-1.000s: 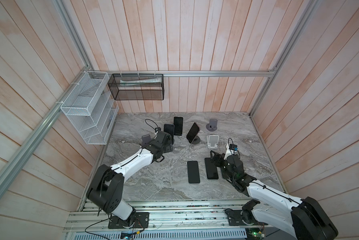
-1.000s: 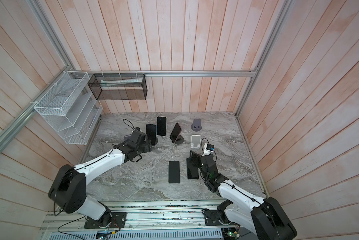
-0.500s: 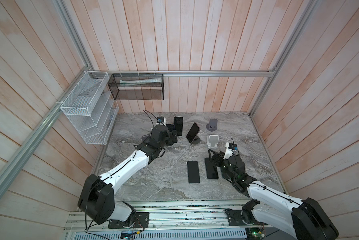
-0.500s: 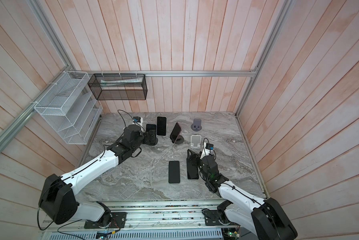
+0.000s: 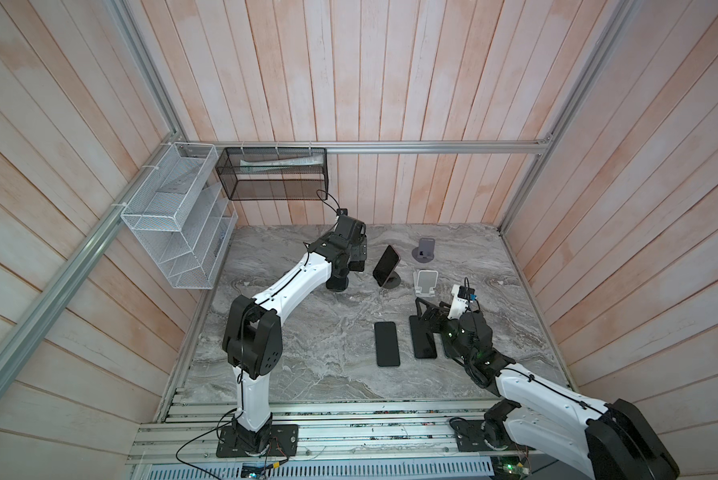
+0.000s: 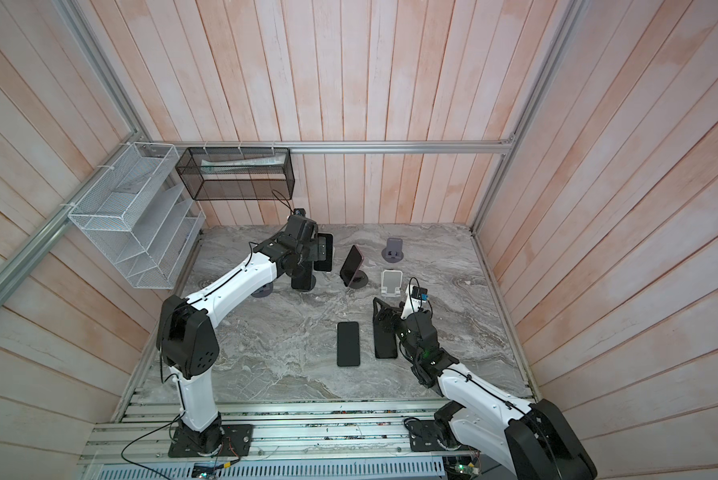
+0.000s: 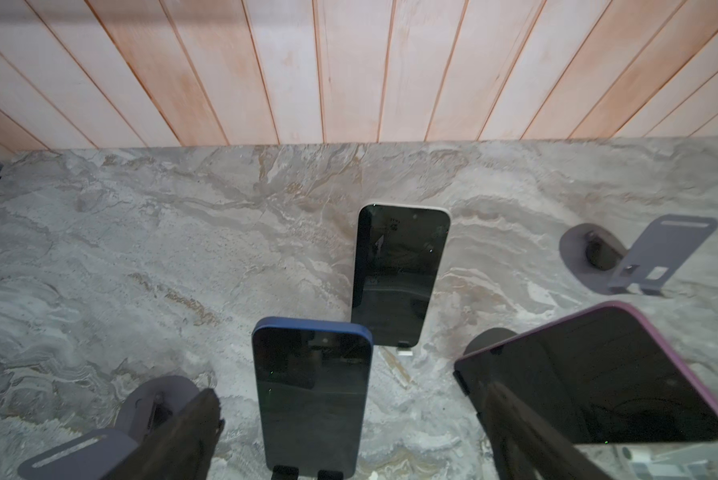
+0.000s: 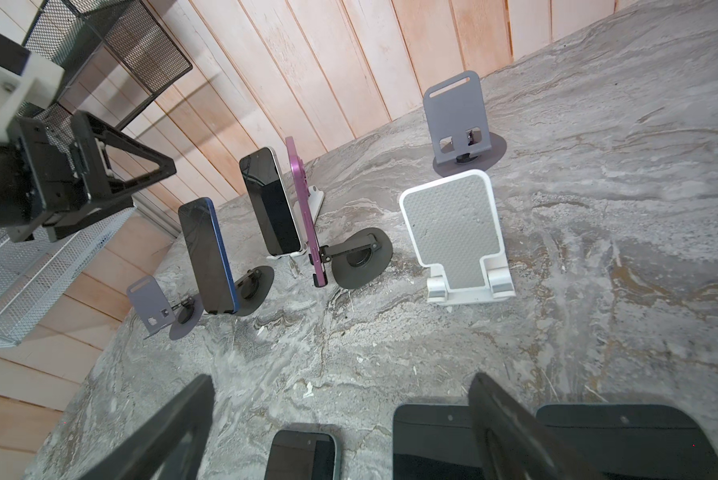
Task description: Remove the phone from the phone stand
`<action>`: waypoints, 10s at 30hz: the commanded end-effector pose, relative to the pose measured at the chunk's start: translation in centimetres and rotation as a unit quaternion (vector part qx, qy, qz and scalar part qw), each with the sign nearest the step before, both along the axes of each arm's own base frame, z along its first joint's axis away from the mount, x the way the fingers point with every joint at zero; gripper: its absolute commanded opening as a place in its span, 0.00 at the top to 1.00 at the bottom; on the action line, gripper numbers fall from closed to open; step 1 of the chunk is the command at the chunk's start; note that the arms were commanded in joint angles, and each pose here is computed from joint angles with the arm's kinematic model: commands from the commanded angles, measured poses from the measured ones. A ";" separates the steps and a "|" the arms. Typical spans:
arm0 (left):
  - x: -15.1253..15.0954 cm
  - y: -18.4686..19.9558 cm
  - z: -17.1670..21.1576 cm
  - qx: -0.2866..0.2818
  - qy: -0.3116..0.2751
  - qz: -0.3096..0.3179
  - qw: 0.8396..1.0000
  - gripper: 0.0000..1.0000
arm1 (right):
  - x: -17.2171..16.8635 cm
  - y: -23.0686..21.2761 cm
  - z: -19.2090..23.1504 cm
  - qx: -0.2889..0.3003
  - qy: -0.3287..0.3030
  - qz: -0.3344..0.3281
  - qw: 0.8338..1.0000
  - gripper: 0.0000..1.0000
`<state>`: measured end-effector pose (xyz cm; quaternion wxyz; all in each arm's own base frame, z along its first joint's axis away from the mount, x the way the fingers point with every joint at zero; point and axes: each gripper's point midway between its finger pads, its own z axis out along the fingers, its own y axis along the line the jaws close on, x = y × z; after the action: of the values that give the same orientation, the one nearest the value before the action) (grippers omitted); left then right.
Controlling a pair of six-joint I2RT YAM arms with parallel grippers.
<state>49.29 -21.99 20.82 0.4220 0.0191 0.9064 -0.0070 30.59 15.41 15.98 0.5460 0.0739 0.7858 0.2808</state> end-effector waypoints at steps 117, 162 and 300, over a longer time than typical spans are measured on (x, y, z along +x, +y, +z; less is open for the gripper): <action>-0.8 0.5 -0.3 -0.014 -0.004 -0.024 1.000 0.37 | 1.0 -0.2 -2.4 -0.019 0.052 -0.022 0.998 0.06; -19.3 -3.8 -12.0 -0.038 0.183 0.008 0.982 0.46 | 0.8 -1.0 -1.5 -0.024 0.030 -0.035 0.999 0.06; 3.9 9.8 -11.2 0.017 0.079 0.093 0.992 0.40 | 1.2 0.0 -2.6 -0.039 0.053 -0.014 0.998 0.06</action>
<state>51.38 -13.15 9.07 0.3368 -0.0540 0.9390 0.0436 31.49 15.48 12.45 0.5023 0.0811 0.8265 0.2408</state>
